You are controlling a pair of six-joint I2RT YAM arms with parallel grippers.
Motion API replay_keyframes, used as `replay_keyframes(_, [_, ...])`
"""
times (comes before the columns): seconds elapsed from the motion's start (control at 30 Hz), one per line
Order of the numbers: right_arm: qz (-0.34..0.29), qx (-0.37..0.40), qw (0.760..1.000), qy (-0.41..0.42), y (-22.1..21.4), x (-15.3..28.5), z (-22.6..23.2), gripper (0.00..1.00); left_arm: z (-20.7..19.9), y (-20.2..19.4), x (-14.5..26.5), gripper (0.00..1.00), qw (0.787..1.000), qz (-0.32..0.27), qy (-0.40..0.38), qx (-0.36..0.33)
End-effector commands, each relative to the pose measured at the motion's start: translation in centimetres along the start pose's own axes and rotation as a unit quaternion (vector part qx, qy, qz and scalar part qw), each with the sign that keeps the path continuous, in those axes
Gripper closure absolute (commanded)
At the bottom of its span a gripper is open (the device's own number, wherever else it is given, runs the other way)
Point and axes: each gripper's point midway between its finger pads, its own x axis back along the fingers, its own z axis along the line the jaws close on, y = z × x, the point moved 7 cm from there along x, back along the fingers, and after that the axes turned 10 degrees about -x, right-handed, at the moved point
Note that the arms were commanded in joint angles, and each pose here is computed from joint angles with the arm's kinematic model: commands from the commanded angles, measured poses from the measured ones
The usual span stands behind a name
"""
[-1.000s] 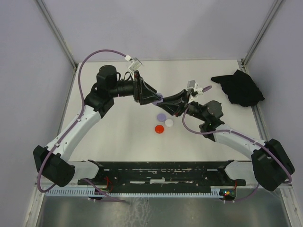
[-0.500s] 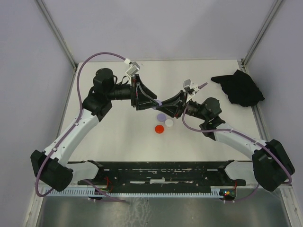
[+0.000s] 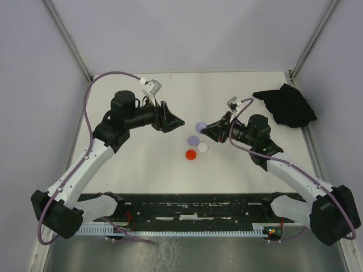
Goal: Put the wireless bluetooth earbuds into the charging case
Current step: Close the charging case, then place the charging case at the center of the board.
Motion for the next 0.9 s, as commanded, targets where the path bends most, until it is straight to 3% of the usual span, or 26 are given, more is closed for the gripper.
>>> replay_keyframes(0.0, [0.057,-0.059,0.988,-0.131,-2.8,3.0,-3.4,0.98,4.3,-3.3,1.4,0.26,0.973,0.034,0.224,0.044])
replay_keyframes(0.2, [0.102,-0.128,0.965,-0.205,-6.1,4.6,-6.2,0.97,6.8,-7.6,3.8,0.22,0.920,0.051,0.378,0.091])
replay_keyframes(0.37, [0.116,-0.171,0.943,-0.260,-7.9,4.7,-8.5,0.95,7.3,-10.5,5.5,0.21,0.887,0.071,0.442,0.116])
replay_keyframes(0.63, [0.151,-0.292,0.896,-0.300,-11.4,3.2,-11.6,0.92,6.4,-11.1,7.7,0.16,0.875,0.027,0.467,0.121])
replay_keyframes(0.87, [0.135,-0.355,0.882,-0.279,-12.2,0.9,-13.1,0.82,5.2,-10.1,9.4,0.08,0.874,-0.014,0.474,0.108])
